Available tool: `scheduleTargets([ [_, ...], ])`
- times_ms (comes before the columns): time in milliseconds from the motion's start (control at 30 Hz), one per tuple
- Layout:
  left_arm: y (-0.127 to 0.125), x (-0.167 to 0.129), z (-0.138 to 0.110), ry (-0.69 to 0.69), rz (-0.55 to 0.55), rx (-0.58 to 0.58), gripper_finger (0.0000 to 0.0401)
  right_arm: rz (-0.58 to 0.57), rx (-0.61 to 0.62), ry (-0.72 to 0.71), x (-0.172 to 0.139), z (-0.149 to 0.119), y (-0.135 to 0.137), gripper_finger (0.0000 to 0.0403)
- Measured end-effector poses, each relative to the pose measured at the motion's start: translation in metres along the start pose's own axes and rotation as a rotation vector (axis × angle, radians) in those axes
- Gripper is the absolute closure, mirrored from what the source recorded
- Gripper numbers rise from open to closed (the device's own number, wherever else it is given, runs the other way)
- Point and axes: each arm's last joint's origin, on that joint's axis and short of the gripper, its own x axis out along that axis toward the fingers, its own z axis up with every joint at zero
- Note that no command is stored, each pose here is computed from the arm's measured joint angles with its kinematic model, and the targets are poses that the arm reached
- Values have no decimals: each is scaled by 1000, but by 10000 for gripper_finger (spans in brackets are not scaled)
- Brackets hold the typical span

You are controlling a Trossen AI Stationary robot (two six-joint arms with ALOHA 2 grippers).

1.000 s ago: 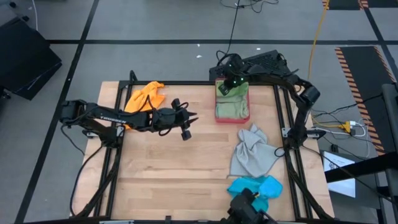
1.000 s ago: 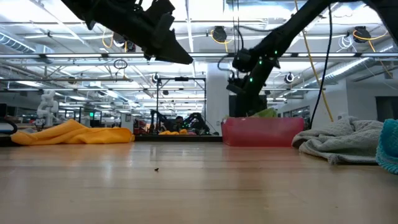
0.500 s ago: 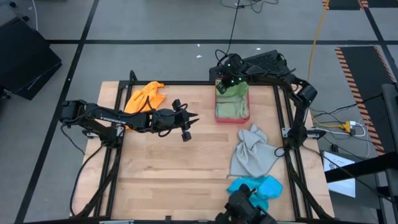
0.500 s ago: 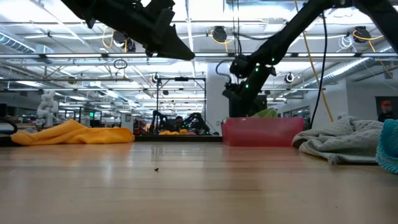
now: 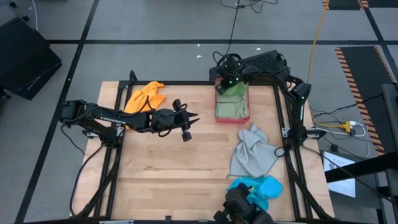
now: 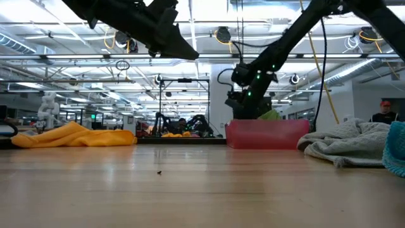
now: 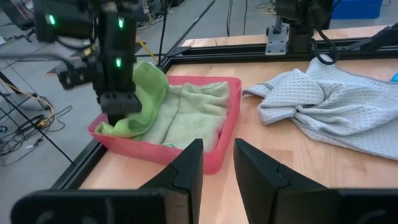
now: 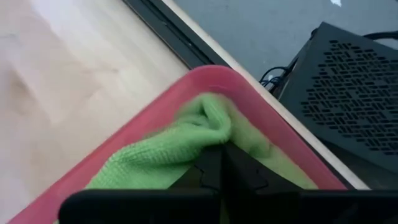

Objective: Fold microfiber towels
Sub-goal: Stack the dark green microfiber cloth on the top light green microfiber cloth in the red bin

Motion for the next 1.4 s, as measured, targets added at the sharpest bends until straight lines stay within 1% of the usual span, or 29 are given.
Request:
scheduleTargets([
  [233, -4, -1, 0, -1, -19, 5, 309, -24, -23, 14, -47, 3, 5, 403],
  [333, -6, -2, 0, -2, -25, 7, 309, -70, -33, 75, -62, -3, 6, 403],
  [400, -7, -2, 0, -3, -29, 8, 309, -94, -33, 112, -66, -6, 5, 403],
  [533, -8, -3, 1, -3, -33, 9, 309, -127, -16, 136, -64, -10, -5, 403],
  [700, -10, -3, 1, -4, -37, 10, 309, -238, 24, 180, -60, -21, -24, 403],
  [800, -10, -3, 1, -4, -38, 17, 309, -250, 49, 197, -57, -29, -34, 403],
  [900, -10, -3, 1, -4, -37, 20, 309, -256, 62, 184, -53, -35, -39, 403],
  [1100, -10, -3, 1, -4, -37, 23, 309, -256, 54, 135, -41, -44, -41, 403],
  [1200, -10, -3, 1, -5, -37, 26, 309, -234, 48, 122, -39, -46, -40, 403],
  [1300, -10, -3, 1, -4, -38, 27, 309, -232, 34, 111, -43, -44, -37, 403],
  [1400, -10, -3, 1, -5, -37, 26, 309, -228, 24, 60, -55, -37, -30, 403],
])
